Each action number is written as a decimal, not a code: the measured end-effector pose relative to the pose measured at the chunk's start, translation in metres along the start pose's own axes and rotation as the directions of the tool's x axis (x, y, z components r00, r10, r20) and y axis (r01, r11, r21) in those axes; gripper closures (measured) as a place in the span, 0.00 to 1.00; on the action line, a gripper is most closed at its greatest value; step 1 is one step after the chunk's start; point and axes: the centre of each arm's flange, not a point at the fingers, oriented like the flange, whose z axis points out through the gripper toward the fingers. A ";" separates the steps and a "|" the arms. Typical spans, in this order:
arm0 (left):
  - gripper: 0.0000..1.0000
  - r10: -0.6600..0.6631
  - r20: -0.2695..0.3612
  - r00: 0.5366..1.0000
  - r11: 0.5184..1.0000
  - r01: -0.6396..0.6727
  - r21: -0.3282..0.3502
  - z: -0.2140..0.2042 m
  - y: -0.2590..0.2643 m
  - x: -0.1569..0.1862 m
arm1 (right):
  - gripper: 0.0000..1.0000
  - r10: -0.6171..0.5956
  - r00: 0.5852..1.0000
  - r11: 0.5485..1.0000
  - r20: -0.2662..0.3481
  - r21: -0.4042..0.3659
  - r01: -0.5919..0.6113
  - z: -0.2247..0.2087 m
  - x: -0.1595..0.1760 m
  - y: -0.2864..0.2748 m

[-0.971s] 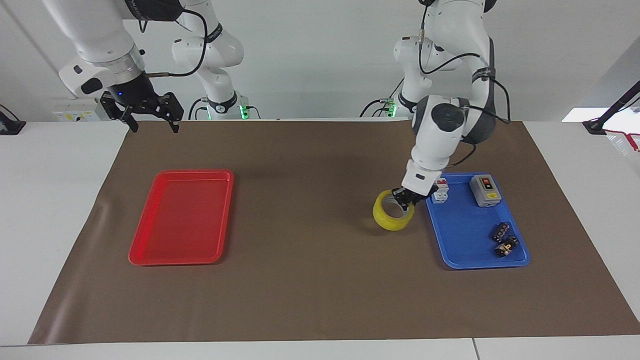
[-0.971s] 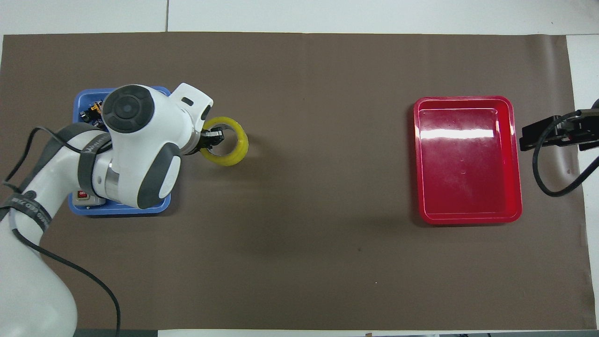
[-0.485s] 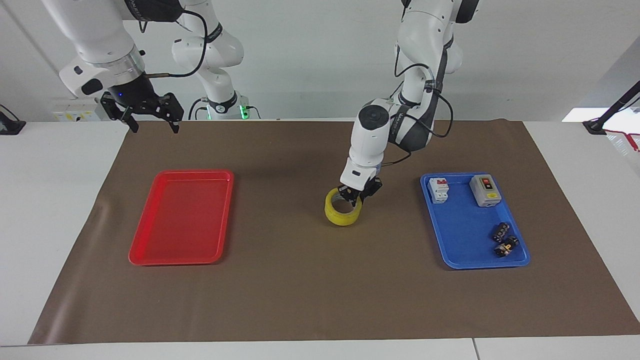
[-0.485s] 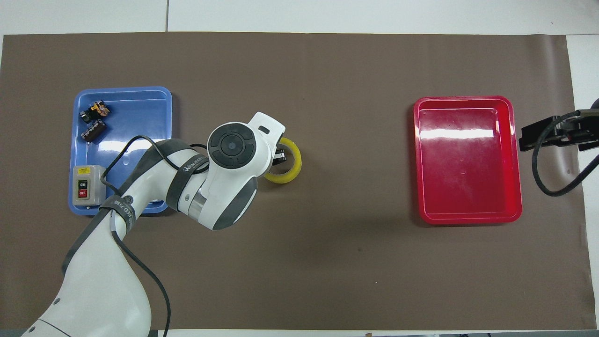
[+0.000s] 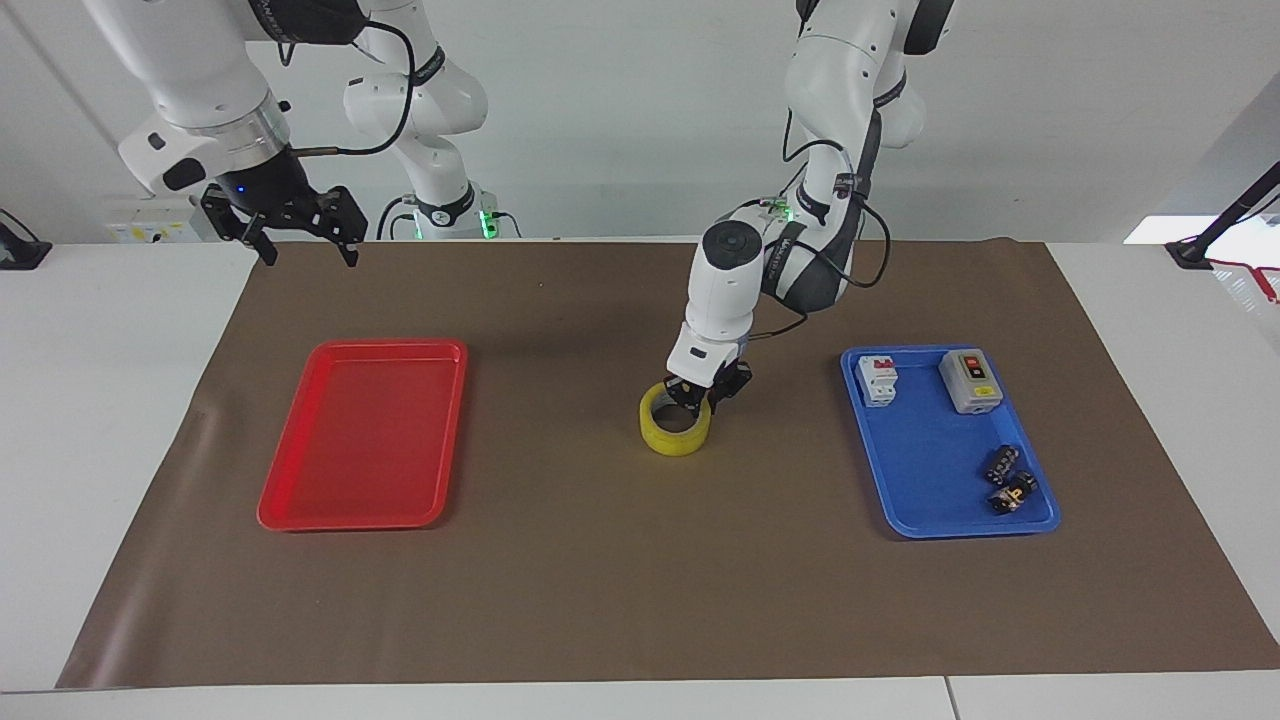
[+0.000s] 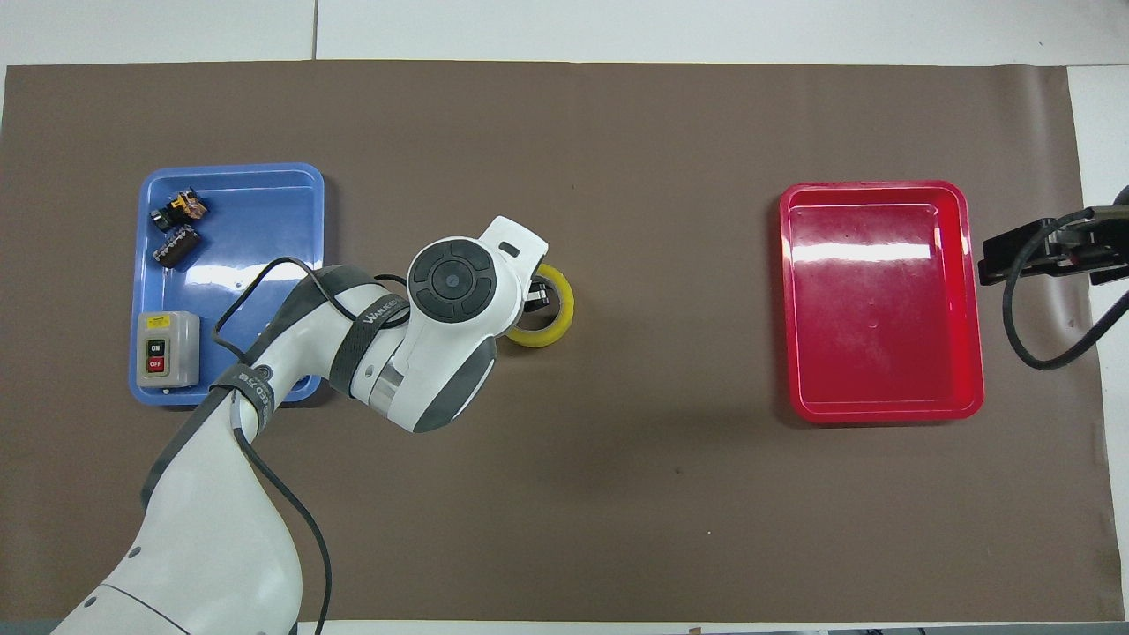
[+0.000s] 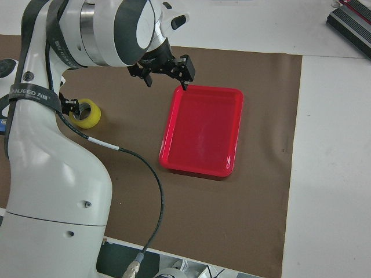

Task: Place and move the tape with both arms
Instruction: 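Carry the yellow tape with the left gripper to the table center, then release the tape and withdraw the left gripper to rest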

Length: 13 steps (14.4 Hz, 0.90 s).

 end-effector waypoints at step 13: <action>0.00 0.091 -0.032 0.995 0.995 -0.090 0.046 -0.163 -0.210 0.096 | 0.00 -0.032 0.999 0.999 0.001 0.000 0.032 0.001 0.000 0.001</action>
